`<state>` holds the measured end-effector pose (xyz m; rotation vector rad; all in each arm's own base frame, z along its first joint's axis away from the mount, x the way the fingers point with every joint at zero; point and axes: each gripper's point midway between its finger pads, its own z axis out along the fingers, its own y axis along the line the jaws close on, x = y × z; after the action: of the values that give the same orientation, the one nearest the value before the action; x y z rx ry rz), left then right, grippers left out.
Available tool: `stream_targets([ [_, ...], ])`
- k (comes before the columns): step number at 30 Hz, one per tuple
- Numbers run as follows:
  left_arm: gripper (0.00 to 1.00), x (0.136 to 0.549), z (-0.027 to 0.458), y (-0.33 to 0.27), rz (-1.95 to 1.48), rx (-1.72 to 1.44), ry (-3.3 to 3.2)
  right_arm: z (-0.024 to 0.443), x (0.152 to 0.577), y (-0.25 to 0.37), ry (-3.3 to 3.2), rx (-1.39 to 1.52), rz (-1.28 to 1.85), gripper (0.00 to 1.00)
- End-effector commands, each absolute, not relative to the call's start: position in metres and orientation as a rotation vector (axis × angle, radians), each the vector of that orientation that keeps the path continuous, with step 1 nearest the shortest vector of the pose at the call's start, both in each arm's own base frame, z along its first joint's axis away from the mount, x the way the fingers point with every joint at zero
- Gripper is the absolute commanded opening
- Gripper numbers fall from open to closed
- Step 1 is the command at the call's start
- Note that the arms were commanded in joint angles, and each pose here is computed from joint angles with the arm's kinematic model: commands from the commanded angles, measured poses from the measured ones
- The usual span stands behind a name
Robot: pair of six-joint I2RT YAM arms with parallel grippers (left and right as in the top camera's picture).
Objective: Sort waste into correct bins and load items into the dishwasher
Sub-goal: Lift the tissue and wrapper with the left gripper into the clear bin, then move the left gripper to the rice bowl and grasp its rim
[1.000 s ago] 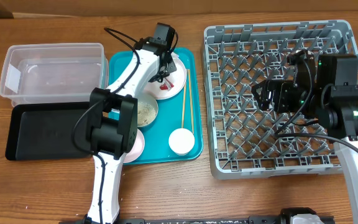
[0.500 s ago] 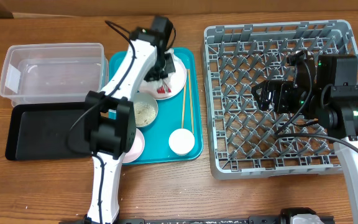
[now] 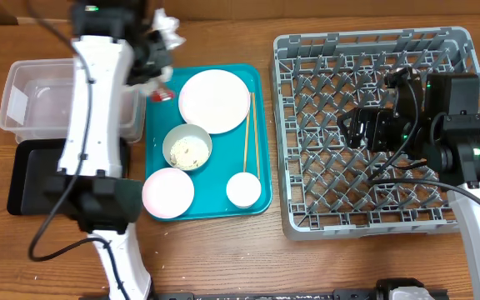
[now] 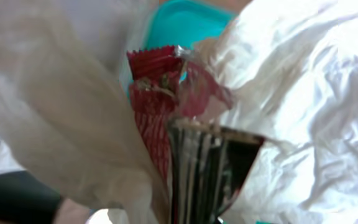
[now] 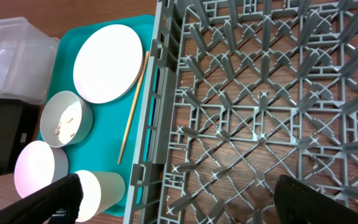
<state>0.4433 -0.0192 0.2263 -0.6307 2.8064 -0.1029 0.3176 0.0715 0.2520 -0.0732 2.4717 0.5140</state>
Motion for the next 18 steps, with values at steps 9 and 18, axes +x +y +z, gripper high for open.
stream_targets([
  [9, 0.06, 0.433, 0.171, 0.128, -0.012, -1.012, 2.796, 0.264, 0.321, 0.073, 2.438, -0.085, 0.513, 1.00],
  [18, 0.75, 0.450, 0.126, 0.146, -0.035, -1.017, 2.801, 0.265, 0.322, 0.074, 2.431, -0.086, 0.512, 1.00],
])
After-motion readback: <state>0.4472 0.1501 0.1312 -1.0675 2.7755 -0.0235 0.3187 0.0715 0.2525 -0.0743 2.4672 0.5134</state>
